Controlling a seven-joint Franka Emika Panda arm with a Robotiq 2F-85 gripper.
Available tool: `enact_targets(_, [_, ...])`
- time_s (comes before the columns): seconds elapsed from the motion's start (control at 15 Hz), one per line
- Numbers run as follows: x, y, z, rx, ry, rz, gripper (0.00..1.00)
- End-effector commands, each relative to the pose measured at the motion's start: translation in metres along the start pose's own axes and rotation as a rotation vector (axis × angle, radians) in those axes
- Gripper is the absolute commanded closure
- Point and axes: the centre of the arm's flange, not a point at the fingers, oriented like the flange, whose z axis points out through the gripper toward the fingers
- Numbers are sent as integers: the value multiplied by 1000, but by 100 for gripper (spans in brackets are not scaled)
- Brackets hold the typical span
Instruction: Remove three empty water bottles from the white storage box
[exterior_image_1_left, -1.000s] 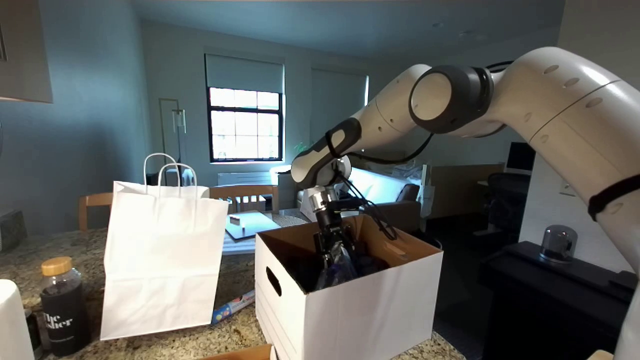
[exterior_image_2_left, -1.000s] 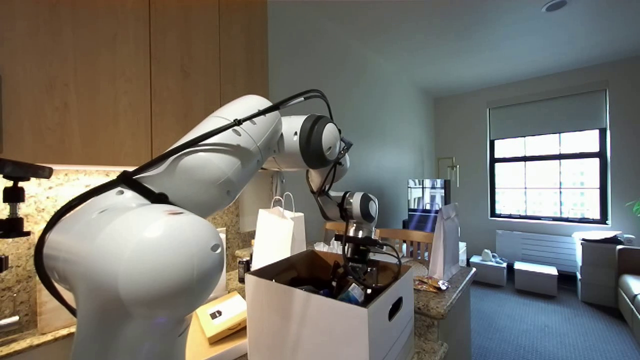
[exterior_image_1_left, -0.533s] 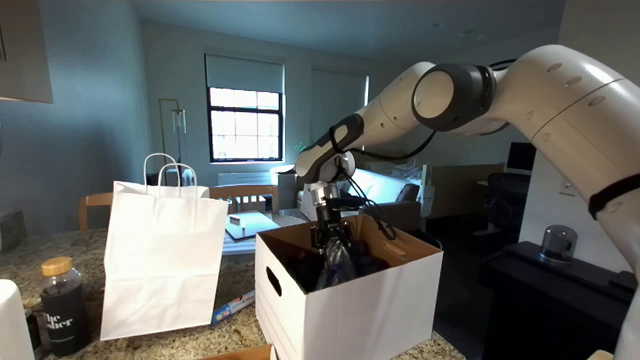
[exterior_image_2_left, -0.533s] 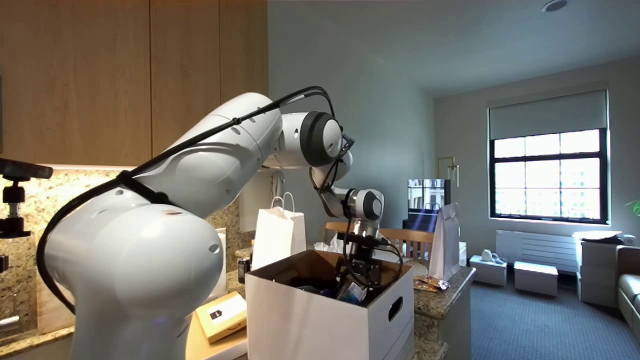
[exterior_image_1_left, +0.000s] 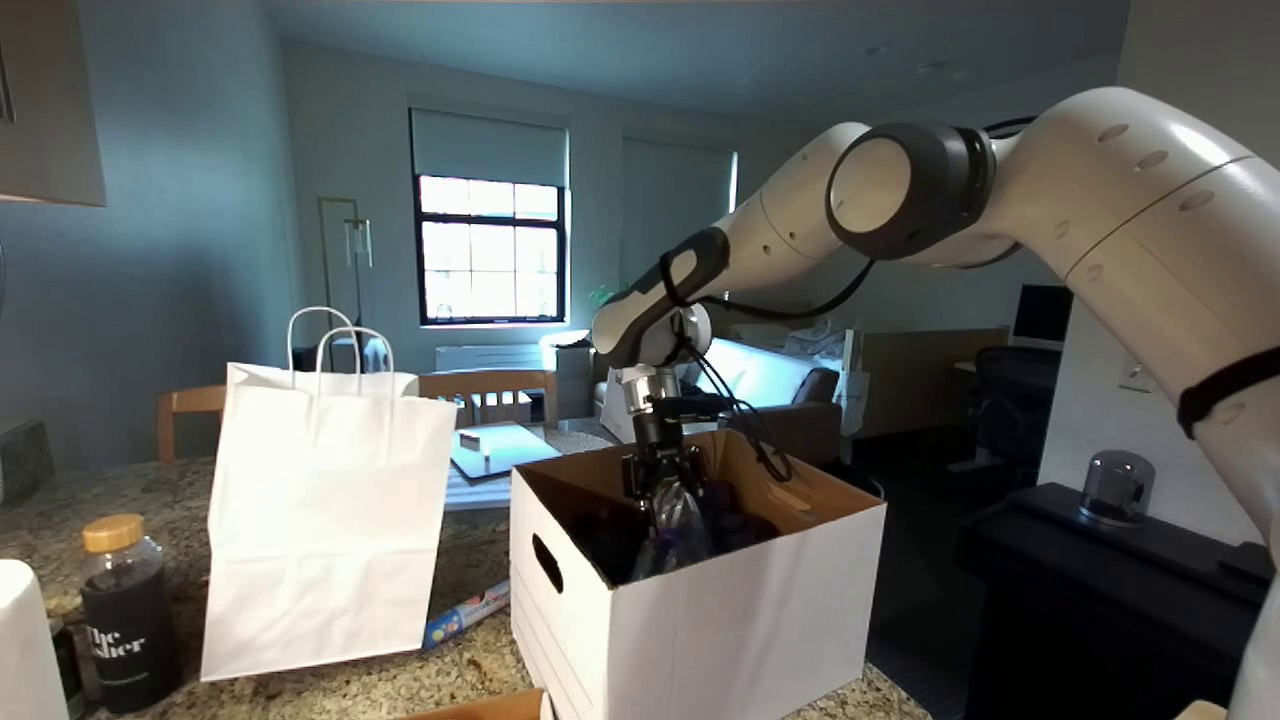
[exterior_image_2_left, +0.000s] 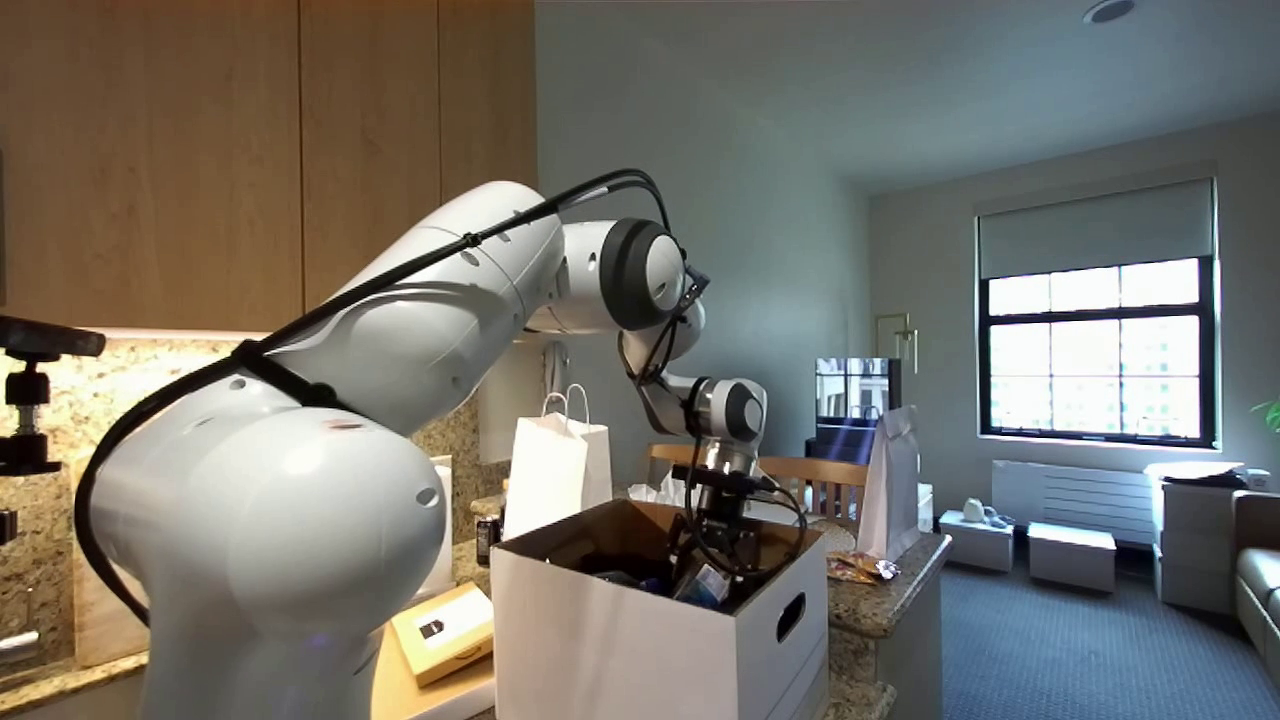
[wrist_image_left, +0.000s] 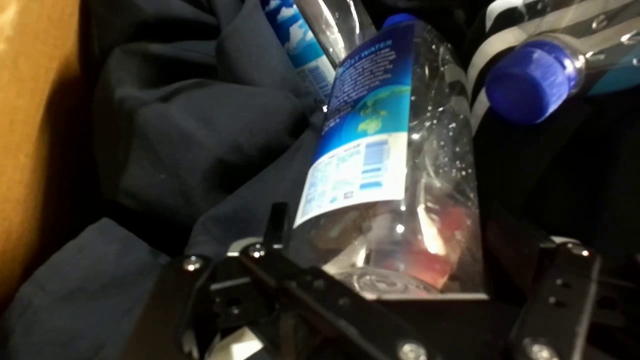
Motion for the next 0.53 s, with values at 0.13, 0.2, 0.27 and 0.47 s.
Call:
enact_targets(0.13, [-10, -14, 5, 38, -11, -48, 0])
enact_targets(0.2, [-12, -18, 3, 39, -7, -59, 0])
enact_targets(0.27, [-14, -22, 3, 41, -8, -73, 0])
enact_targets(0.47, [-22, -42, 5, 22, -12, -138, 0])
